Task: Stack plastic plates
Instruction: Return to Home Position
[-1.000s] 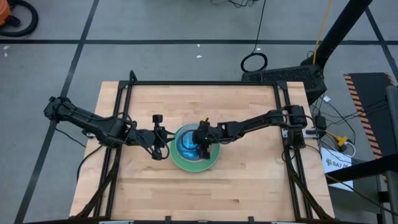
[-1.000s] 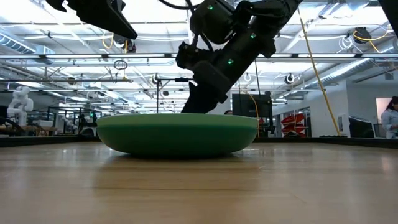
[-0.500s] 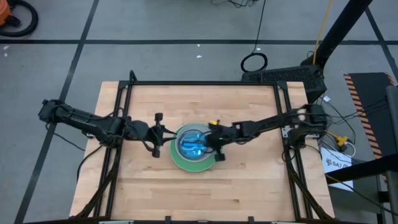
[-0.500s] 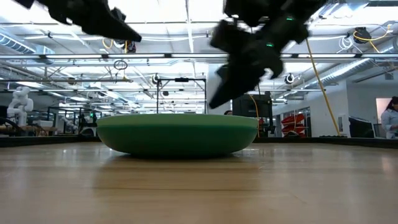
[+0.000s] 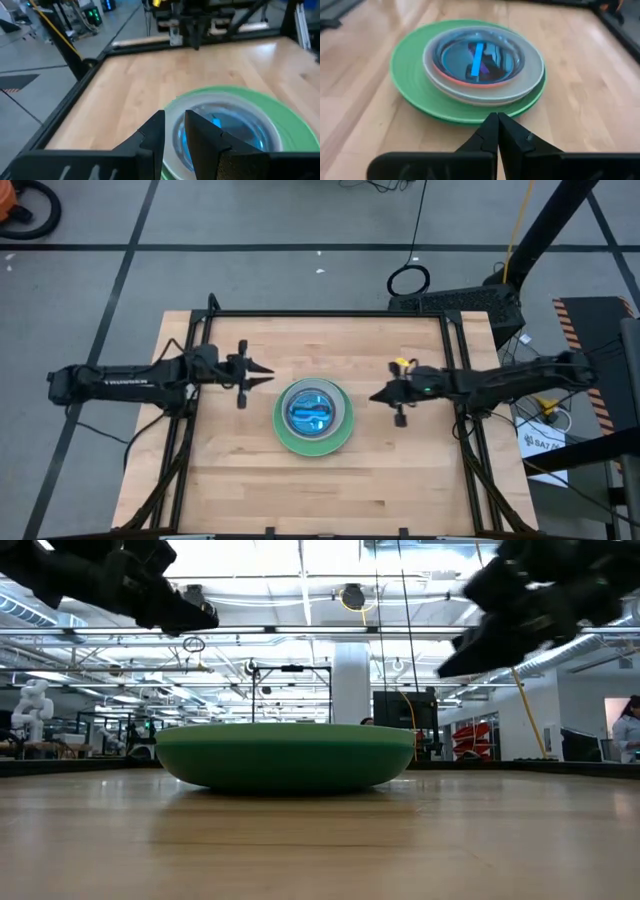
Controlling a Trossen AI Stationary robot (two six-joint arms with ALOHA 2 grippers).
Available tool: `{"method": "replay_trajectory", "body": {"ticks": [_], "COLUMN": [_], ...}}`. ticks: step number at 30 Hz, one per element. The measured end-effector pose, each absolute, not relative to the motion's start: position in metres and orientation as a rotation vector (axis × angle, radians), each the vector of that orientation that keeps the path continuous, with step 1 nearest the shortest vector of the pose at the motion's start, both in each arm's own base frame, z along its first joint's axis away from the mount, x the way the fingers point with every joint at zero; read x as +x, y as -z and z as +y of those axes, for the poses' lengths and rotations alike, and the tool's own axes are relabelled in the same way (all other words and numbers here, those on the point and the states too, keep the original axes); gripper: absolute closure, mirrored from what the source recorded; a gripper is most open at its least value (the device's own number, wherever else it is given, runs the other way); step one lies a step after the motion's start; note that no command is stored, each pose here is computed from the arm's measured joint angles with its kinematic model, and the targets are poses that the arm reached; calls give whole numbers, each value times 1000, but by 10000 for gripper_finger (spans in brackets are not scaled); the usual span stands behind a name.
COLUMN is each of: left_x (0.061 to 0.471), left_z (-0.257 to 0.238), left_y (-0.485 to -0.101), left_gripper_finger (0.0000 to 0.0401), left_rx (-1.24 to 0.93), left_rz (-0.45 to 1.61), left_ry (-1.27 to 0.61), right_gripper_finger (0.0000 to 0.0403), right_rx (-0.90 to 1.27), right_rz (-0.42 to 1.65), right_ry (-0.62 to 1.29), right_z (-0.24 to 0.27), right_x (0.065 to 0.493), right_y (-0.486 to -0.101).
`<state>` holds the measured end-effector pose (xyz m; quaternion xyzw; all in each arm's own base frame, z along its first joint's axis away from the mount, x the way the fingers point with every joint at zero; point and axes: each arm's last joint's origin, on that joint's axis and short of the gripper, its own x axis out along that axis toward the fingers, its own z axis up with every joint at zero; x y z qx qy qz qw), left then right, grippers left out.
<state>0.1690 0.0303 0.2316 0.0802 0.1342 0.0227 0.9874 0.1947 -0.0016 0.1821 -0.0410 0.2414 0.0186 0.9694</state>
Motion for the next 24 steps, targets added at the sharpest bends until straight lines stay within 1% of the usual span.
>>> {"method": "replay_trajectory", "body": {"ticks": [6,10,14,21,24], "left_x": [166,160,152,143,137], "left_z": [44,50,55,51,48], "left_y": [-225,-208,-193,-171,-164], "left_gripper_finger": [318,318,318,318,318], "left_rx": [124,93,32,-24,-16], "left_rz": [170,123,93,81,14], "left_ry": [17,9,-31,24,23], "right_gripper_finger": [402,402,402,402,402], "right_rx": [-57,-29,-14,-58,-85], "right_rz": [373,283,258,207,186], "right_ry": [-26,3,12,8,7], "right_z": [-1,-1,-1,-1,-1], "right_x": [151,131,116,97,91], "right_y": [-169,-159,-158,-161,-163]}}
